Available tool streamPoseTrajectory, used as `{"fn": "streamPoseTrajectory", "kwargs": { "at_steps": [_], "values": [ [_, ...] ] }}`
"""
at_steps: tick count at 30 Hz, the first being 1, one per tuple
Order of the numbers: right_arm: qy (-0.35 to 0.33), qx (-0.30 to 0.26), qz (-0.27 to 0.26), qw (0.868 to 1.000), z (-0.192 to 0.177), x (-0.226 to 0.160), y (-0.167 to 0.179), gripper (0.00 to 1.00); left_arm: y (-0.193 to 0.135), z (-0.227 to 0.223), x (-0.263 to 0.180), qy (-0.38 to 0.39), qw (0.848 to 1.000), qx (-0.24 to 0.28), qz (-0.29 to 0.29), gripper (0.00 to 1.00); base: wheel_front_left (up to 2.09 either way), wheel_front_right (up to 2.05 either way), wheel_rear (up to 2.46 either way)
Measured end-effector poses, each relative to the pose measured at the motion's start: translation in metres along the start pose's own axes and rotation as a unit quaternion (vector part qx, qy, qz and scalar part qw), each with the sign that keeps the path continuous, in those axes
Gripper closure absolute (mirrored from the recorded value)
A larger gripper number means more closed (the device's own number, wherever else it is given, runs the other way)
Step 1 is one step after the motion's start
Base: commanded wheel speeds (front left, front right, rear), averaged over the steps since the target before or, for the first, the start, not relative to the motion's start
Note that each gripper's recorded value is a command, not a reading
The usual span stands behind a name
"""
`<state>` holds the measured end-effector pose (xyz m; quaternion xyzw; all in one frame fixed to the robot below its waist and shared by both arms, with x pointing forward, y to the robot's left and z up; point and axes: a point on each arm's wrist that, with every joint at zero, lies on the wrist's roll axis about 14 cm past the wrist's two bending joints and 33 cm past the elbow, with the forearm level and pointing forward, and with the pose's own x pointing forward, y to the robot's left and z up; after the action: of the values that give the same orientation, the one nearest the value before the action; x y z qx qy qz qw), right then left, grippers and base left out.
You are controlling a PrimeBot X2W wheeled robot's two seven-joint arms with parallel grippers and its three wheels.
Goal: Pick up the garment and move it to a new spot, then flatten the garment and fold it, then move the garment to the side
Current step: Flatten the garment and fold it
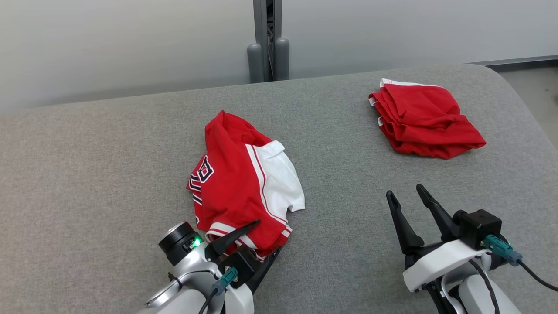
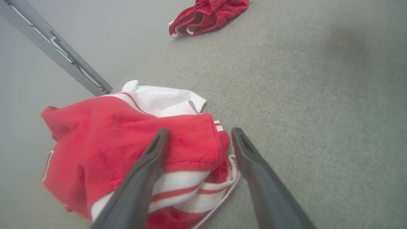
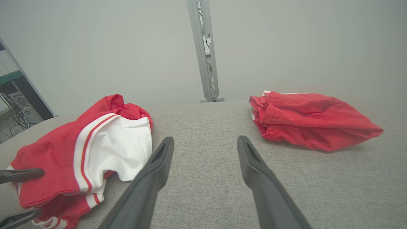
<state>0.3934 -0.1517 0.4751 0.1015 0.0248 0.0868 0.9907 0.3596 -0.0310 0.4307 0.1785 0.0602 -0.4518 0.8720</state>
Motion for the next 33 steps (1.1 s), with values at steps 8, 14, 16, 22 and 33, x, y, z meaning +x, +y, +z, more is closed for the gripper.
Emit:
{"fn": "streamPoseTrajectory", "kwargs": {
  "at_steps": [8,14,16,22,33],
  "values": [
    [-0.003,-0.005,-0.004,1.000,0.003,-0.004,-0.004,0.00,0.005,-0.023,0.001,0.033,0.999,0.029,-0.001,0.14,0.00,0.00,0.00],
    [-0.005,-0.006,-0.007,1.000,0.005,-0.004,-0.006,0.00,0.010,-0.026,0.004,0.035,0.999,0.008,0.015,1.00,0.00,0.00,0.00],
    [-0.006,-0.007,-0.005,1.000,0.005,-0.004,-0.005,0.00,0.013,-0.023,0.004,0.028,0.999,0.001,0.022,1.00,0.00,0.00,0.00],
    [-0.003,-0.009,0.006,1.000,0.002,-0.004,0.003,0.00,0.025,0.004,0.002,-0.015,0.998,-0.029,0.055,1.00,0.00,0.00,0.00],
    [0.003,-0.008,0.053,0.999,-0.002,0.008,0.034,0.00,0.093,0.042,-0.052,-0.092,0.975,-0.052,0.195,1.00,0.00,0.00,0.00]
  ]
}}
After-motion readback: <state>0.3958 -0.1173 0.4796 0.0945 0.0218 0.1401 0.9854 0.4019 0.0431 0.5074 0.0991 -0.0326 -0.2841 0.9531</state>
